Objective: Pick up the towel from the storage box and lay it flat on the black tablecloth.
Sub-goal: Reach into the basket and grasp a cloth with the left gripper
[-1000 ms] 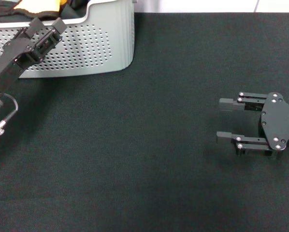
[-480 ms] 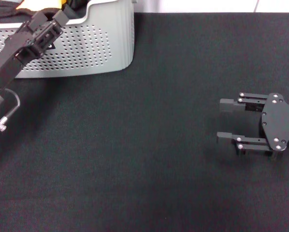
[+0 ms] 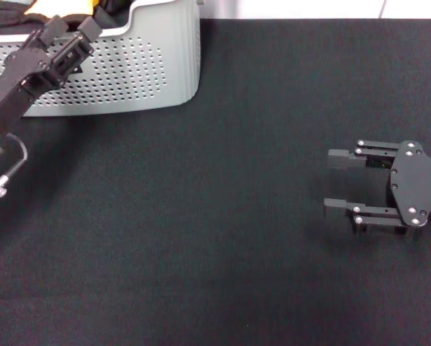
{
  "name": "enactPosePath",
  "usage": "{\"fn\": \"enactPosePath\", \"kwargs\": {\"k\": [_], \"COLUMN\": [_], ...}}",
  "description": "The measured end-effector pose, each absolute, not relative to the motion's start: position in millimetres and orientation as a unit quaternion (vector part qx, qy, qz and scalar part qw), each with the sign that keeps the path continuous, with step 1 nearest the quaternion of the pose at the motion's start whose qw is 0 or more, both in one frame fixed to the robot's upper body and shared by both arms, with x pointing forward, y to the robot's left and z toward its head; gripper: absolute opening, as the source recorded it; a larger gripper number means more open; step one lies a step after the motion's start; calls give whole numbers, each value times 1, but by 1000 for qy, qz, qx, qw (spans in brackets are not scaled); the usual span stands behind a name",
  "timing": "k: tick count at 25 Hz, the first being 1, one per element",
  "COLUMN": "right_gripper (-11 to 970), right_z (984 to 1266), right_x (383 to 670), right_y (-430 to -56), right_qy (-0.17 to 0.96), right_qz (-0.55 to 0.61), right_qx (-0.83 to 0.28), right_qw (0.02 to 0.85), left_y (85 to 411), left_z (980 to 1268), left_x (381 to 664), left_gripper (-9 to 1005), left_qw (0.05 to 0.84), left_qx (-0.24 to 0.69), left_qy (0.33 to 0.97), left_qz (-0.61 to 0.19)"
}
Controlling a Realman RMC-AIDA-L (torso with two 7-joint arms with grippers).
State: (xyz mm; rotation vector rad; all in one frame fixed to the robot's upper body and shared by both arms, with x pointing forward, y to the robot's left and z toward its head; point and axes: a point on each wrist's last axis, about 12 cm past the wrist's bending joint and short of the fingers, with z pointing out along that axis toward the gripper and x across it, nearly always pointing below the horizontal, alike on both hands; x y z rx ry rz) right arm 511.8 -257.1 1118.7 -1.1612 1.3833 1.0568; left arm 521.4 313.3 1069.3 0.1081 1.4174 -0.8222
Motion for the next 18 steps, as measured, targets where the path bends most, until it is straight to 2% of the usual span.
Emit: {"fn": "enactPosePath", "kwargs": {"k": [13,18], "right_gripper": [640,639], "right_z": [1118,1118], "right_x": [511,512], "right_y": [-257,-257], "right_qy": [571,570], "right_qz": [435,435], "right_qx": [-482,-483], "right_qw": [502,503], "left_y": [331,324], "left_z": [1083,1081], "left_x": [510,512], "left_gripper": [876,876], "left_qw": [734,754], "left_qx": [85,171], "left_qy": [594,585], "left_qz": [-318,-243]}}
